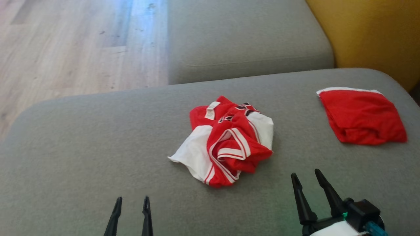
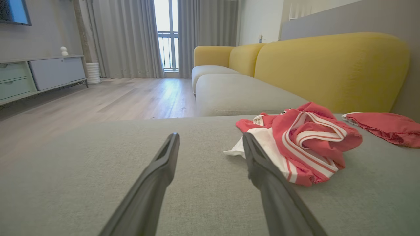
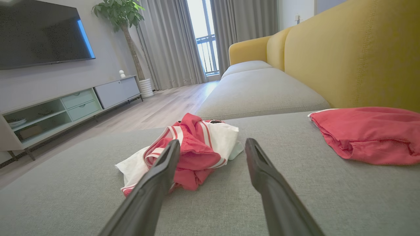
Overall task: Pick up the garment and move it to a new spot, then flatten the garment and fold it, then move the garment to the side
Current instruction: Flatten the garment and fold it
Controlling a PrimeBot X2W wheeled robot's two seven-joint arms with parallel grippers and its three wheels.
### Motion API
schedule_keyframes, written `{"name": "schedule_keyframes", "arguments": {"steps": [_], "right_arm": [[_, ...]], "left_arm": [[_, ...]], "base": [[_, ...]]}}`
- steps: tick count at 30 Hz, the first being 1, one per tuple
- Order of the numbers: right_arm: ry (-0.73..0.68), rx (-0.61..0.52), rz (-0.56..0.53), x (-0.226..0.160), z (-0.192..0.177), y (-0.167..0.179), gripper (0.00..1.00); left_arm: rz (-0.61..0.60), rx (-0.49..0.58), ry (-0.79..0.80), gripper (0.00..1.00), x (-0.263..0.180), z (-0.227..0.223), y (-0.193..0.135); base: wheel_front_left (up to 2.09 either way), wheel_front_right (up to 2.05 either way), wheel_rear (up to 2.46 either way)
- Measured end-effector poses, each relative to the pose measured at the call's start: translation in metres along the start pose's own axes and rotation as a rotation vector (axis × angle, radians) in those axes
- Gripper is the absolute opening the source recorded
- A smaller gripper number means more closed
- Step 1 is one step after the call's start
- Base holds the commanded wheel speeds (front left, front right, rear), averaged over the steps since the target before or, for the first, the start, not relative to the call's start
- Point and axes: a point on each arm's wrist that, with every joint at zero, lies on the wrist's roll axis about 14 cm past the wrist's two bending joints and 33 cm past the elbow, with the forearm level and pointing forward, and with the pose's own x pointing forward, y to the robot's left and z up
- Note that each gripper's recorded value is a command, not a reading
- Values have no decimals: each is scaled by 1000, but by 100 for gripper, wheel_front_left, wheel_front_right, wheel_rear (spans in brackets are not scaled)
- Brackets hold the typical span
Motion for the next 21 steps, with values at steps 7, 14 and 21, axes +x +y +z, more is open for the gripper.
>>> {"name": "schedule_keyframes", "arguments": {"steps": [7, 14, 21], "right_arm": [[-1, 8, -51, -9, -1, -11, 100], [-10, 4, -137, -17, 4, -36, 100], [15, -7, -220, -18, 1, -61, 100]], "left_arm": [[-157, 29, -35, 100, 23, 12, -41], [-449, 118, -100, 100, 68, 27, -119], [-788, 246, -87, 100, 94, 12, -201]], "base": [[0, 0, 0], [0, 0, 0], [0, 0, 0]]}}
